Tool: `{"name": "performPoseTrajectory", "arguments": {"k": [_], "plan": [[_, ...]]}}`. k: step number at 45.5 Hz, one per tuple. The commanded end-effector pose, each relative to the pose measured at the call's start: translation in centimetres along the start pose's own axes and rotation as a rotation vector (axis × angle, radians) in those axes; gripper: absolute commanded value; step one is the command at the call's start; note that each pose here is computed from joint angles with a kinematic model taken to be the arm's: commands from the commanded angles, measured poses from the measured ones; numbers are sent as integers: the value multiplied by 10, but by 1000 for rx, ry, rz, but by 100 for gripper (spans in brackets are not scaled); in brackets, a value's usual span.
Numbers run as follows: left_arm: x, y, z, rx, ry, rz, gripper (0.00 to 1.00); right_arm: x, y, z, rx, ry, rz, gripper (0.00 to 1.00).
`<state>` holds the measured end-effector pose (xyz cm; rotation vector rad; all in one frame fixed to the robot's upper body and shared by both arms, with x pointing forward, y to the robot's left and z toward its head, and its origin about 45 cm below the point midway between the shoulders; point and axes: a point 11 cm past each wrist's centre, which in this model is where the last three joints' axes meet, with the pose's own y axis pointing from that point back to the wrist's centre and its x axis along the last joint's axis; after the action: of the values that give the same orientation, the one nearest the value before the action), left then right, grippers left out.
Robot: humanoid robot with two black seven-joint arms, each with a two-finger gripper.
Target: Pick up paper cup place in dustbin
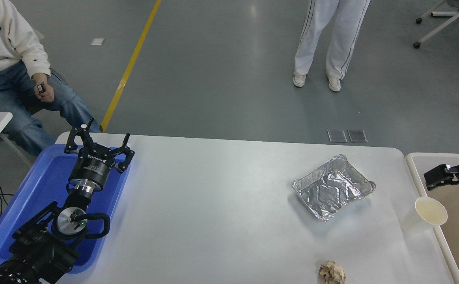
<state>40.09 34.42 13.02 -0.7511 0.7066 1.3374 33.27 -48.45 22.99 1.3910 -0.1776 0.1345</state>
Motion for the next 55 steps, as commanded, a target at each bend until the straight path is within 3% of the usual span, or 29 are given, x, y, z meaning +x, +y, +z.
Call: {"name": "performPoseTrajectory", "arguments": {"k": [1,13,55], "plan": [[0,0,0,0,0,1,100,-15,-32,20,-27,-39,-10,100],[0,0,0,0,0,-1,100,-26,-50,35,-70,-58,-22,100],[0,0,0,-2,0,-1,100,-45,-90,26,-10,-111,122,100]]}}
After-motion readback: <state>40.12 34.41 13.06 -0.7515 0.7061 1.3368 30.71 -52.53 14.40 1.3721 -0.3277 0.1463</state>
